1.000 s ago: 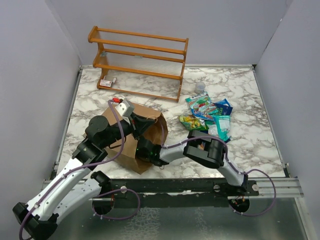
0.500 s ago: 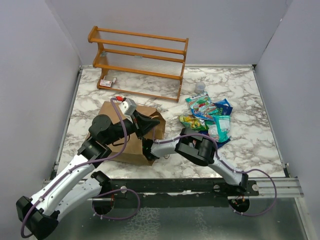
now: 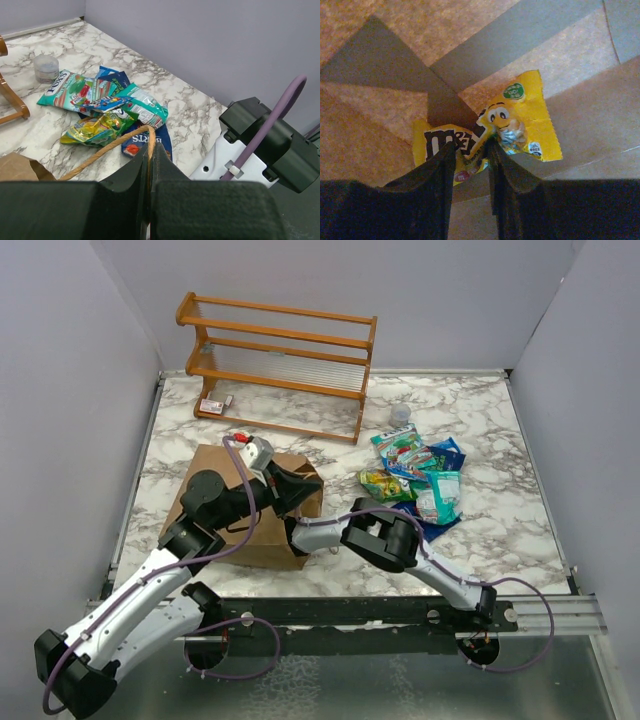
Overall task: Take the snacks out of the paper bag
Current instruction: Take out the snack from the paper bag.
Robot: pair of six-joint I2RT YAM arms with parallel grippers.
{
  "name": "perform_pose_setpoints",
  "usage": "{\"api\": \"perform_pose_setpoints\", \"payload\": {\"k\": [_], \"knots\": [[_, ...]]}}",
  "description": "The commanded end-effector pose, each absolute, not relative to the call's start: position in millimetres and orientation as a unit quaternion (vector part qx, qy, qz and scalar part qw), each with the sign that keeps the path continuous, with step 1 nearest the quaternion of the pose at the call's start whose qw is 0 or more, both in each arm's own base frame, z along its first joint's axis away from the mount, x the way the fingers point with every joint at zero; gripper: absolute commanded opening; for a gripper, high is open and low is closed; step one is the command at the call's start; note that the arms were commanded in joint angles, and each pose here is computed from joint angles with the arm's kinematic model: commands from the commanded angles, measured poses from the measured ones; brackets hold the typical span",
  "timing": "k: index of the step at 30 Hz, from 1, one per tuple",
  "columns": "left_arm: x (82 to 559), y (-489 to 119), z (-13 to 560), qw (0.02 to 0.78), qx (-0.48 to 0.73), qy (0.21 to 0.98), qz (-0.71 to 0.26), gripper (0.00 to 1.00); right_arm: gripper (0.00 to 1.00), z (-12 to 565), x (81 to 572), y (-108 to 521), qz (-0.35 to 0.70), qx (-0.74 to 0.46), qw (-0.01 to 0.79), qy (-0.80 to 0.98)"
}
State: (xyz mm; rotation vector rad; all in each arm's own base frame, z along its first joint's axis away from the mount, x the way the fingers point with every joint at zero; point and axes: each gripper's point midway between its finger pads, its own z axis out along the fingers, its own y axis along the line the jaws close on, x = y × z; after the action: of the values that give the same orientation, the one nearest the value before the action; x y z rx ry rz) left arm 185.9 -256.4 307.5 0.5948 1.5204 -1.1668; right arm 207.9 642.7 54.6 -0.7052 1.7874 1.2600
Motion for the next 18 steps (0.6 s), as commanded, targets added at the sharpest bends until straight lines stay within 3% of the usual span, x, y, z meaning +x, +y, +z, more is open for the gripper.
{"api": "perform_pose_setpoints", "payload": {"k": [1, 4, 8, 18], "knots": [[178, -252, 322, 0.556, 0.253, 0.615, -0.498, 0.0, 0.25, 54, 211, 647, 0.505, -0.27, 0.412, 0.708], [182, -244, 320, 0.567, 0.243, 0.627, -0.476, 0.0, 0.13, 65, 219, 638, 0.501, -0.256, 0.424, 0.709], [193, -226, 318, 0.595, 0.205, 0.642, -0.437, 0.0, 0.05, 79, 222, 617, 0.495, -0.246, 0.438, 0.71], [214, -177, 313, 0.653, 0.091, 0.663, -0.353, 0.0, 0.01, 108, 219, 543, 0.463, -0.231, 0.457, 0.723]]}}
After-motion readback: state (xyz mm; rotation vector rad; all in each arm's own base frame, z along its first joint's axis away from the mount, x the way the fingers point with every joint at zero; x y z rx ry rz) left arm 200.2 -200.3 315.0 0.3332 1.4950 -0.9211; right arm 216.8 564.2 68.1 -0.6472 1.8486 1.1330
